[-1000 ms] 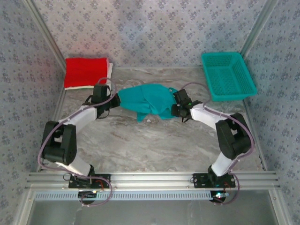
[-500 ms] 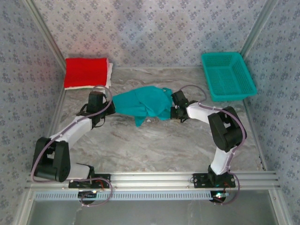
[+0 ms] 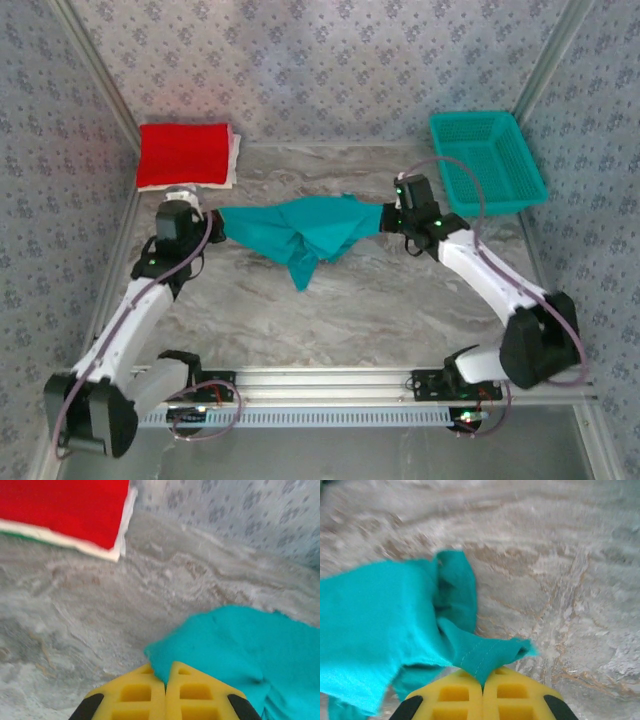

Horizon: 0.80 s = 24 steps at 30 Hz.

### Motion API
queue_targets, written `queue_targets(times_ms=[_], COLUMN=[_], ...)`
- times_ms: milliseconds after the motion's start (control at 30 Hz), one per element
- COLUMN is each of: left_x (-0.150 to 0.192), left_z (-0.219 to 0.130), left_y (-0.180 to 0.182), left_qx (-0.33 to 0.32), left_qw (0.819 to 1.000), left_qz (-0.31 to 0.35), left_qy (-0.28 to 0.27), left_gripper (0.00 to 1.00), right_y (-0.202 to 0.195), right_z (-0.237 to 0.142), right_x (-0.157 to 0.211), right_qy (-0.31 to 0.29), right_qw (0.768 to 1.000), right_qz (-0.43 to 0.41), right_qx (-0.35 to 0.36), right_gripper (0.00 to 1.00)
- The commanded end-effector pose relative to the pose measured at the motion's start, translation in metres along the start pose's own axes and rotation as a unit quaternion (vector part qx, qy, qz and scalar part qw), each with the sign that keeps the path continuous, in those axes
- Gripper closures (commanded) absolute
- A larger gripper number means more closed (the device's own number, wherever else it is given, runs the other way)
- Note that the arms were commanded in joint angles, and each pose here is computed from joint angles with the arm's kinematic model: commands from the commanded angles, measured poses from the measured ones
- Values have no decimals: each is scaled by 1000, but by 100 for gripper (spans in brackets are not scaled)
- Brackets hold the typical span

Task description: Fold and stack the t-shirts

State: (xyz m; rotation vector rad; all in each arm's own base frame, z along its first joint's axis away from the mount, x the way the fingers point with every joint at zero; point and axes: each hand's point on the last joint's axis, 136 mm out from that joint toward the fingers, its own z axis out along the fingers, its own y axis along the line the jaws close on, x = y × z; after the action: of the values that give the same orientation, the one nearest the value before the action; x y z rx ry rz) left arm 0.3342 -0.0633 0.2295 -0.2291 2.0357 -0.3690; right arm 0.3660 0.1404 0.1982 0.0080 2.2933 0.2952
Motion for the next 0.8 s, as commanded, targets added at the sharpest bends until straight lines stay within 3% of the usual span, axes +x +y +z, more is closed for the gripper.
queue_targets(times_ms=[0,167,433,533,667,767], left_x=[-37,-75,-114,-113,-111,-107], left_z=[-40,-99,-175,-170,-149,-129], left_y=[-1,-12,-22,-21,-19,3], left_qx=[-13,-7,-7,-12,-23,-83], left_qw=[997,988,969,973,979,982], left_qz=[36,77,112,110,100,84], left_qy=[-61,-135,-220,-201,-173,-148], left_gripper=[100,100,100,100,100,100], right_y=[-4,-9,-9,-11,-23,-33], right_z=[-47,-125,-225,-228,-202,-176], right_x=[-16,-54,-75,-74,-67,-62], right_qy=[-31,-131,-257,-263,-226,-205], right_qw=[999,991,964,963,974,978], right_qz=[-5,-18,-35,-38,-21,-10], right_qx=[-10,-14,-50,-45,-5,27], right_gripper=[100,100,100,100,100,100])
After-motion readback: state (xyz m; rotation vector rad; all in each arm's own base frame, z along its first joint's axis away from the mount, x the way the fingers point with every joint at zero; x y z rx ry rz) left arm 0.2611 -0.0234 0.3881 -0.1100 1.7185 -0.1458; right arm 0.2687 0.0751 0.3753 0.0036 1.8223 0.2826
